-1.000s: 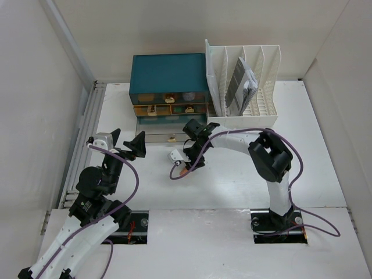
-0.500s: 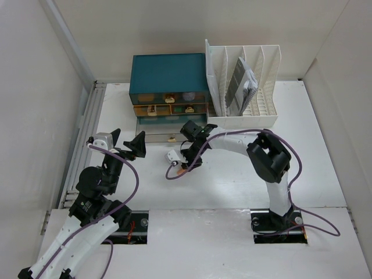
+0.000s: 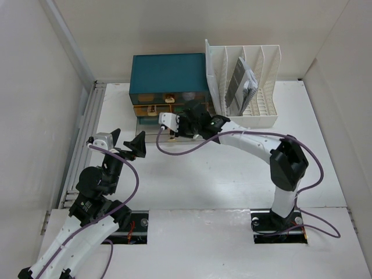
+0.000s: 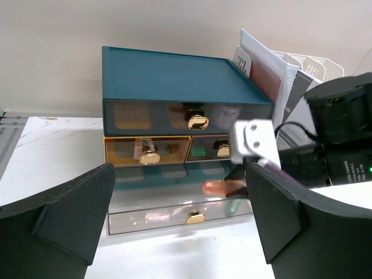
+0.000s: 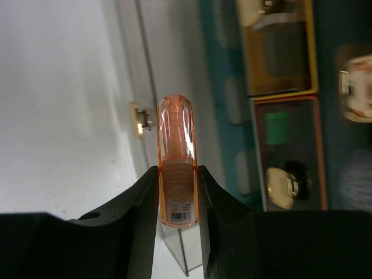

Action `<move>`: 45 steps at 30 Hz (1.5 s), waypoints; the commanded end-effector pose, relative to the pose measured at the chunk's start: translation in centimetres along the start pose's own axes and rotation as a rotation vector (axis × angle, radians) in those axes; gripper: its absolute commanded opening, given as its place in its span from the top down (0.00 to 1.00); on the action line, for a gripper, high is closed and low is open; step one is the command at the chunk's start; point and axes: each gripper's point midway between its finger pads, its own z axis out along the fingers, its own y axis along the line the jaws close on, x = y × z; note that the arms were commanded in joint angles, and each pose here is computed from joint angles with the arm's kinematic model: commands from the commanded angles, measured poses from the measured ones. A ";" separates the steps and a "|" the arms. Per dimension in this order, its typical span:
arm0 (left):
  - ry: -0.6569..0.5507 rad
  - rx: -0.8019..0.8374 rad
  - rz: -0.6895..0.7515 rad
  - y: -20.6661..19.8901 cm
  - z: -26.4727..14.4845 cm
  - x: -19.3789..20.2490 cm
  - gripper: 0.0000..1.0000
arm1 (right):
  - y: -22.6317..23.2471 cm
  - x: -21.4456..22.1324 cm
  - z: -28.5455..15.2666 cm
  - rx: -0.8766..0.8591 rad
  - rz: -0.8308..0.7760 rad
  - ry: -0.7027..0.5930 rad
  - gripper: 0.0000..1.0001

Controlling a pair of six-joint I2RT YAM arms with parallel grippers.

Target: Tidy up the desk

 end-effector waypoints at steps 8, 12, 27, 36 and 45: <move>-0.039 -0.005 -0.004 0.0 0.3 -1.3 0.07 | -7.1 1.0 -0.3 0.390 0.078 0.125 0.81; -0.039 -0.005 -0.004 0.0 0.3 -1.3 0.07 | -7.5 1.5 -0.2 0.421 0.081 0.150 0.66; -0.023 -0.017 0.003 0.1 0.4 -0.9 0.07 | -3.1 -0.9 -1.2 0.023 0.105 -0.098 1.00; -0.023 -0.017 0.003 0.1 0.4 -0.9 0.07 | 5.0 4.0 0.6 -0.534 0.123 -0.014 1.00; -0.023 -0.017 0.003 0.1 0.4 -0.9 0.07 | 2.9 5.7 2.1 -0.391 0.123 0.053 1.00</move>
